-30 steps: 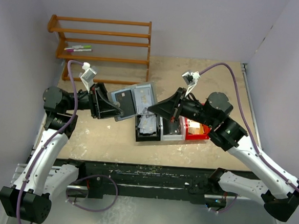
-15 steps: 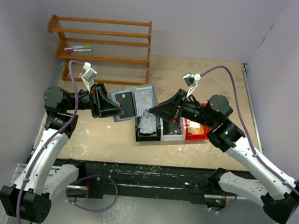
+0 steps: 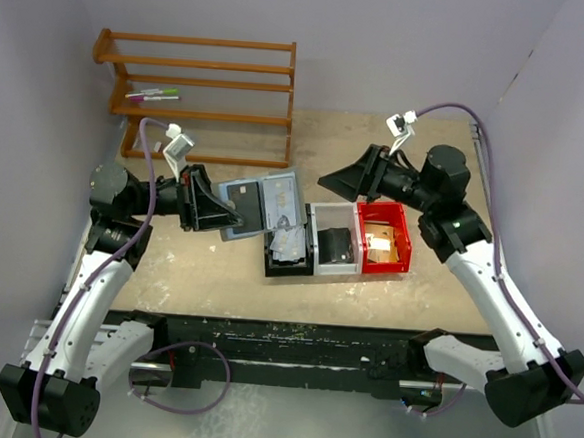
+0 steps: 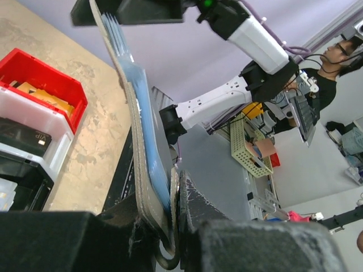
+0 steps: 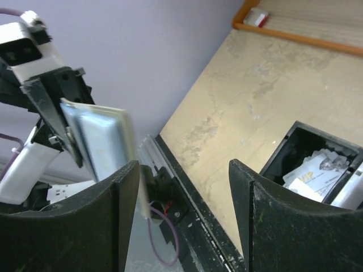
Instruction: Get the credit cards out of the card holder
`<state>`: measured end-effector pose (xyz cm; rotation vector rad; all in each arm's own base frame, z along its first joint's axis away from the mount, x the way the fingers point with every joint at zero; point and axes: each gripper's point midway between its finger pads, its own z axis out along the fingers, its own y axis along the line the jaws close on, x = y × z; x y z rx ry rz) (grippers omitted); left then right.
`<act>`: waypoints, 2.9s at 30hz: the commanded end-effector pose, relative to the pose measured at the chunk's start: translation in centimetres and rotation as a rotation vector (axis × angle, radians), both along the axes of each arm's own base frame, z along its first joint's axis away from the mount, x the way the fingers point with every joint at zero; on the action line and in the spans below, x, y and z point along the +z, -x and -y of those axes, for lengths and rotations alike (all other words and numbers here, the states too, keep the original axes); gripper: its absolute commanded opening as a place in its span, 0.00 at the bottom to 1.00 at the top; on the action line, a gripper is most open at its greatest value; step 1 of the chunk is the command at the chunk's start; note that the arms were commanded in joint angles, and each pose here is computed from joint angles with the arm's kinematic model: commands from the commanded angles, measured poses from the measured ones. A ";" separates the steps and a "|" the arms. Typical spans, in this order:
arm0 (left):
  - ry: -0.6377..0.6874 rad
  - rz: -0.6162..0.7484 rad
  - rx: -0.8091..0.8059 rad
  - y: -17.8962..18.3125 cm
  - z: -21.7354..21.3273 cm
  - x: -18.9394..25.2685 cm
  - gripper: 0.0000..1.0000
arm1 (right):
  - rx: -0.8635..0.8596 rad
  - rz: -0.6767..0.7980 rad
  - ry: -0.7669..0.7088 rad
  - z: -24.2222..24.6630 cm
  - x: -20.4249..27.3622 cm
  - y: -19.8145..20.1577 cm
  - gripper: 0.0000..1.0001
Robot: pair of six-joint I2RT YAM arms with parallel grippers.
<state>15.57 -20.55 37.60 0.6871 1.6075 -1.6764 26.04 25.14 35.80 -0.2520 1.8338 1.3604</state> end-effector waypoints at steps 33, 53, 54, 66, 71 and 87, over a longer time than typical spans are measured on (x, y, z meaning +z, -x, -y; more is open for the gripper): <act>-0.083 0.114 0.017 -1.0 -0.2 -0.4 0.01 | 0.451 0.121 -0.167 -10.1 3.6 7.3 0.53; -0.065 0.113 -0.022 -0.1 -0.1 -0.1 0.03 | 0.563 0.087 -0.258 -12.1 2.9 8.9 0.22; -0.065 0.113 -0.025 0.0 -0.1 -0.1 0.03 | 0.567 0.089 -0.267 -12.0 3.0 9.0 0.19; -0.043 0.139 -0.093 2.1 -0.4 0.8 0.14 | 0.601 0.069 -0.326 -11.3 3.4 10.2 0.00; -0.042 0.148 -0.101 2.5 -0.4 1.1 0.06 | 0.608 0.066 -0.349 -10.7 3.1 10.8 0.19; -0.038 0.169 -0.106 3.0 -0.5 1.5 0.03 | 0.617 0.094 -0.430 -10.2 5.3 11.1 0.00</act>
